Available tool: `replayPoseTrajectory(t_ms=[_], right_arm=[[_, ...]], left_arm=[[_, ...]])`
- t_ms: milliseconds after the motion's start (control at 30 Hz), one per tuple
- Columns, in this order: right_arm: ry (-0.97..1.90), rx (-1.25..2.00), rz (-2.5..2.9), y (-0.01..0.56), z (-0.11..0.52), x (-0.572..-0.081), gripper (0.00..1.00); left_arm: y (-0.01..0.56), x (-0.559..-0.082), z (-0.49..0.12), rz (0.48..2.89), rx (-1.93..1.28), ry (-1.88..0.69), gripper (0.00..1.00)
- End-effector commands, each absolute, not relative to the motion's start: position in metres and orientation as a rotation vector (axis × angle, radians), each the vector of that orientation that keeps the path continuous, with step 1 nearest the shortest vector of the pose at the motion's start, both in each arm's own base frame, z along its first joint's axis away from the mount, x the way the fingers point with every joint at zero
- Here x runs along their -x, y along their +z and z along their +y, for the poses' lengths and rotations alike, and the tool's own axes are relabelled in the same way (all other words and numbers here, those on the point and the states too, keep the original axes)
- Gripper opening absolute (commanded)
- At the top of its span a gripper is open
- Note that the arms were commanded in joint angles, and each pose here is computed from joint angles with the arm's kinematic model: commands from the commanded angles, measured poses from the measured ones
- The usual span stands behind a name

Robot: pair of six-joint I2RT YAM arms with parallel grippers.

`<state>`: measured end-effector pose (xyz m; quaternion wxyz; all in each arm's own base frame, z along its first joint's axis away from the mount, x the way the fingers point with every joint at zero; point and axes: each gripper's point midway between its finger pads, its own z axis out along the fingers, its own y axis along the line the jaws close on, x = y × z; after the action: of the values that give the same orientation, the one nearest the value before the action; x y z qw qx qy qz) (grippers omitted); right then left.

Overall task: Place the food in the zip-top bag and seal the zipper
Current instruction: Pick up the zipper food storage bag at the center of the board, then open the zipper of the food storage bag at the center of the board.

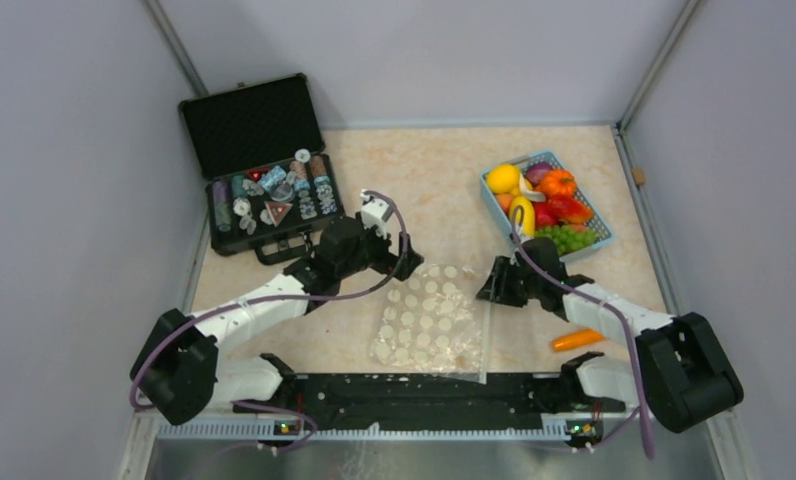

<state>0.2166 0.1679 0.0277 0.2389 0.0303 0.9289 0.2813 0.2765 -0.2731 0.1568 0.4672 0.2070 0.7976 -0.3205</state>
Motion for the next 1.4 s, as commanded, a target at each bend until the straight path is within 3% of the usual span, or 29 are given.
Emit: replayPoseTrajectory(t_ms=[0, 33, 67, 100, 267, 400, 1000, 1367], right_arm=[[0.798, -0.065, 2.484, 0.038, 0.176, -0.227, 0.41], [0.805, -0.060, 2.465, 0.042, 0.177, -0.229, 0.37], [0.819, -0.055, 2.444, 0.046, 0.179, -0.231, 0.24], [0.835, -0.051, 2.430, 0.050, 0.181, -0.231, 0.19], [0.927, -0.012, 2.339, 0.073, 0.194, -0.241, 0.17], [0.979, -0.006, 2.291, 0.083, 0.202, -0.248, 0.02], [1.065, 0.054, 2.137, 0.118, 0.218, -0.267, 0.00], [1.106, -0.044, 2.077, 0.141, 0.226, -0.291, 0.00]], left_arm=[[0.160, -0.264, -0.273, 1.939, -0.532, -0.823, 0.99], [0.158, -0.262, -0.274, 1.944, -0.535, -0.828, 0.99], [0.156, -0.260, -0.274, 1.952, -0.537, -0.832, 0.99], [0.154, -0.259, -0.275, 1.958, -0.538, -0.836, 0.99], [0.146, -0.251, -0.282, 1.974, -0.556, -0.858, 0.99], [0.144, -0.248, -0.286, 1.977, -0.567, -0.855, 0.98], [0.137, -0.252, -0.289, 2.002, -0.531, -0.794, 0.99], [0.135, -0.237, -0.329, 2.021, -0.610, -0.708, 0.99]])
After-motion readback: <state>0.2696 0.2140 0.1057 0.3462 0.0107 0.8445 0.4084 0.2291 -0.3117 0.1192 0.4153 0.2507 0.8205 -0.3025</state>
